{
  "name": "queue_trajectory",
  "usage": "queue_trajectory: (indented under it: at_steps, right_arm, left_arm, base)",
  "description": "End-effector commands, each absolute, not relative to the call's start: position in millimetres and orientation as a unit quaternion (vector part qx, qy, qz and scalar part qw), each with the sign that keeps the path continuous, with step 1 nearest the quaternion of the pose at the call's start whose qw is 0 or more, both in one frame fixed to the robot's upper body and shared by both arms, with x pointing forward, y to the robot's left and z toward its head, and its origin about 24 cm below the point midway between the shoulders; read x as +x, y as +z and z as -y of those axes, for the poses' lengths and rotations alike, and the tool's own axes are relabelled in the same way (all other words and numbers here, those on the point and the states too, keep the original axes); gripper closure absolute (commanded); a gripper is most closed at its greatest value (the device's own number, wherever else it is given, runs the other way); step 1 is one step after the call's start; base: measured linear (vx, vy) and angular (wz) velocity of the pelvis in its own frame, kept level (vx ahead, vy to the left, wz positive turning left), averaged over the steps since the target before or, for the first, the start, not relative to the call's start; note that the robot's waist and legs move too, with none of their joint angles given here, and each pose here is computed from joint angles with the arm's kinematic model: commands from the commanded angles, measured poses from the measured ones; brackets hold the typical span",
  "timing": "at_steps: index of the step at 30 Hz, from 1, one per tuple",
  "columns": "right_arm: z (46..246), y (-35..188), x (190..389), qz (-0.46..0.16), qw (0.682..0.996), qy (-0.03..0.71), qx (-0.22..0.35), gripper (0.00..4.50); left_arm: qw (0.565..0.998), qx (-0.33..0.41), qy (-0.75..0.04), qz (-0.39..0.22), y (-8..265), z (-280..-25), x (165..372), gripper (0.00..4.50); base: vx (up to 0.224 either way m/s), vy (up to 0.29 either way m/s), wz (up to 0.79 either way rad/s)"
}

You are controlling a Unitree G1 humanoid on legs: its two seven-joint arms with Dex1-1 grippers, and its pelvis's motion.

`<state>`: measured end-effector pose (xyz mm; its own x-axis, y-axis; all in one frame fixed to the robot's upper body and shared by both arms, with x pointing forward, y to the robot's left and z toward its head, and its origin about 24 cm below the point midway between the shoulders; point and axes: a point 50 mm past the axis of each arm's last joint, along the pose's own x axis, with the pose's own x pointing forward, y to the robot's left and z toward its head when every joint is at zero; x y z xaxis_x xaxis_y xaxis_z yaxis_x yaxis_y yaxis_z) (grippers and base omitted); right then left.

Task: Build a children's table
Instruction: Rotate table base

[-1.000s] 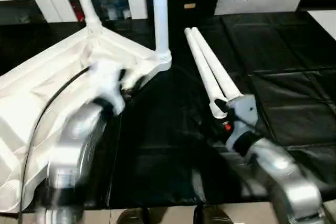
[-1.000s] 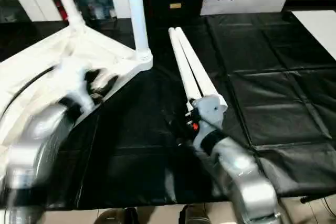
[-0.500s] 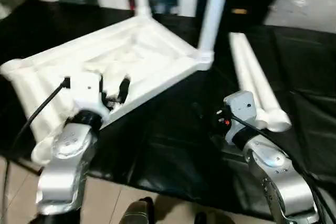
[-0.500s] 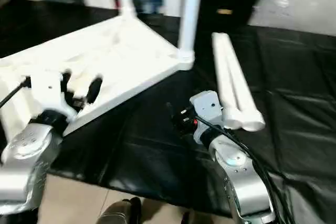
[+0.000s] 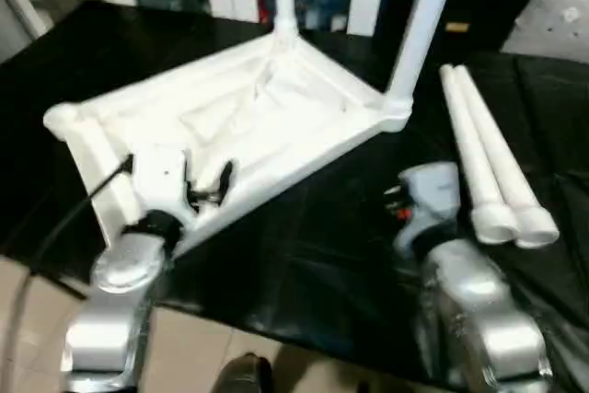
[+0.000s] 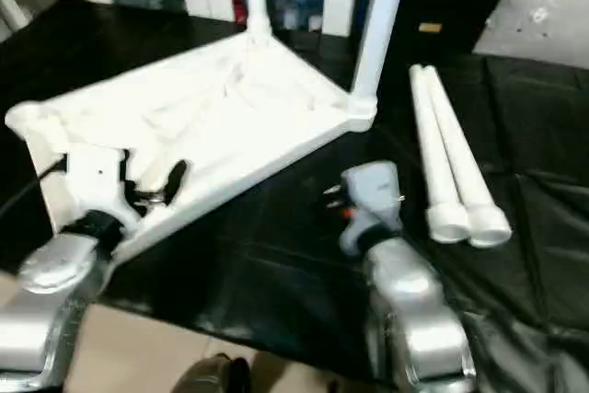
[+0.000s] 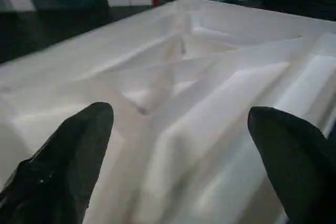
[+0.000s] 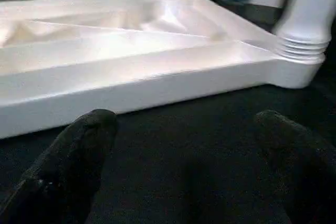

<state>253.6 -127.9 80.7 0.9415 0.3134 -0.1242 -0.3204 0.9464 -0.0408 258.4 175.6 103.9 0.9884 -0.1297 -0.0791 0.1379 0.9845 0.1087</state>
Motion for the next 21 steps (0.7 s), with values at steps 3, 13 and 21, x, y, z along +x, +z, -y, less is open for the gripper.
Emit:
queue_trajectory:
  at_steps: [3, 13, 21]
  right_arm:
    - [132.4, 84, 251.0, -0.047, 0.984, 0.169, -0.041, 0.0]
    - [125.7, 85, 255.7, -0.053, 0.977, 0.203, -0.045, 0.0]
    - [115.0, 82, 246.8, -0.064, 0.966, 0.243, -0.057, 0.0]
  left_arm:
    - [0.993, 0.096, -0.056, -0.048, 108, -185, 261, 0.01]
    - [0.976, 0.193, 0.001, -0.097, 111, -219, 253, 0.01]
    - [0.973, 0.182, -0.013, -0.141, 116, -237, 250, 0.01]
  base:
    - [-0.078, 0.059, -0.02]
    - [-0.065, 0.011, -0.09]
    - [-0.08, 0.004, 0.01]
